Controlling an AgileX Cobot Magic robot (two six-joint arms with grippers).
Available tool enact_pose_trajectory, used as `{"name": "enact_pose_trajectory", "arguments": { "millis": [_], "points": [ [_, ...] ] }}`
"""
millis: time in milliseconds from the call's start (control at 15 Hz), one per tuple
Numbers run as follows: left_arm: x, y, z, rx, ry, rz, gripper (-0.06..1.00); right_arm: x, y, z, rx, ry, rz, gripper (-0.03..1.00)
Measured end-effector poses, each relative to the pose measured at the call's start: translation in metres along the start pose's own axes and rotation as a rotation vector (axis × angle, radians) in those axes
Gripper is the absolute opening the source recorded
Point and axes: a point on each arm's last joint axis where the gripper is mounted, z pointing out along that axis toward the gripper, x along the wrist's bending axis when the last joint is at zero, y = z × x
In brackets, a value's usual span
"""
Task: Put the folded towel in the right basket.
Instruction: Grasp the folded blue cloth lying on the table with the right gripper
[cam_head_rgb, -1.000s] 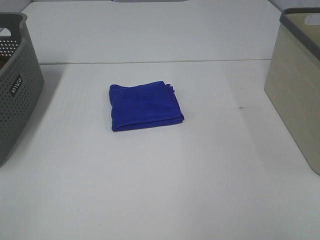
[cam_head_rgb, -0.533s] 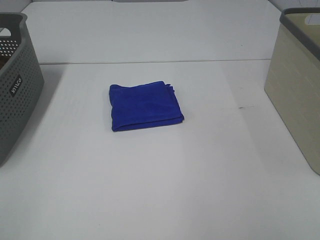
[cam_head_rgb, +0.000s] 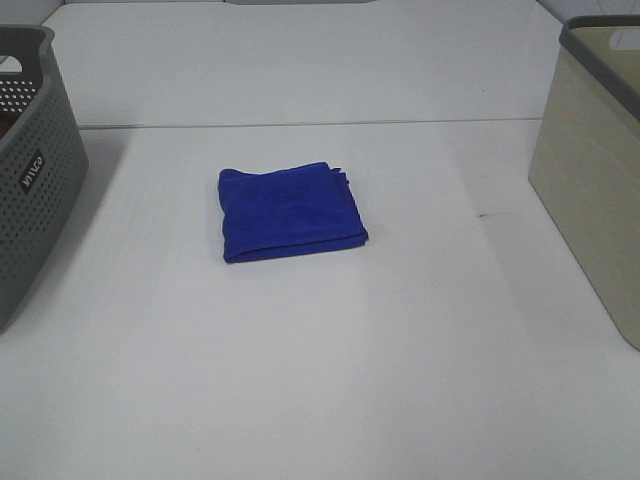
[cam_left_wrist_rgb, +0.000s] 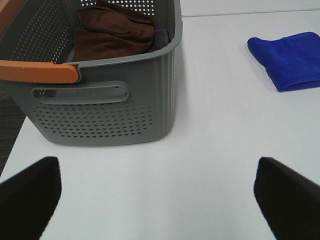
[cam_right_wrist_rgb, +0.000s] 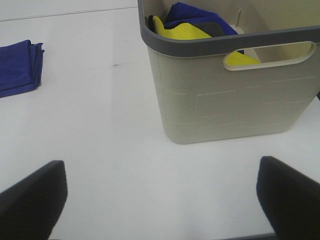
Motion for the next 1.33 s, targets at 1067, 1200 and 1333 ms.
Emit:
{"name": "enact_pose_trajectory", "arguments": {
  "millis": [1067, 1200, 1333],
  "points": [
    [0.001, 0.000, 0.000, 0.001, 0.015, 0.012, 0.97, 0.000, 0.000, 0.000, 0.000, 0.000, -0.008, 0.98],
    [0.002, 0.000, 0.000, 0.001, 0.017, 0.014, 0.97, 0.004, 0.028, 0.005, 0.088, 0.009, -0.016, 0.98],
    [0.002, 0.000, 0.000, 0.001, 0.017, 0.014, 0.97, 0.014, 0.083, 0.026, 0.273, 0.049, 0.015, 0.98]
  ]
}}
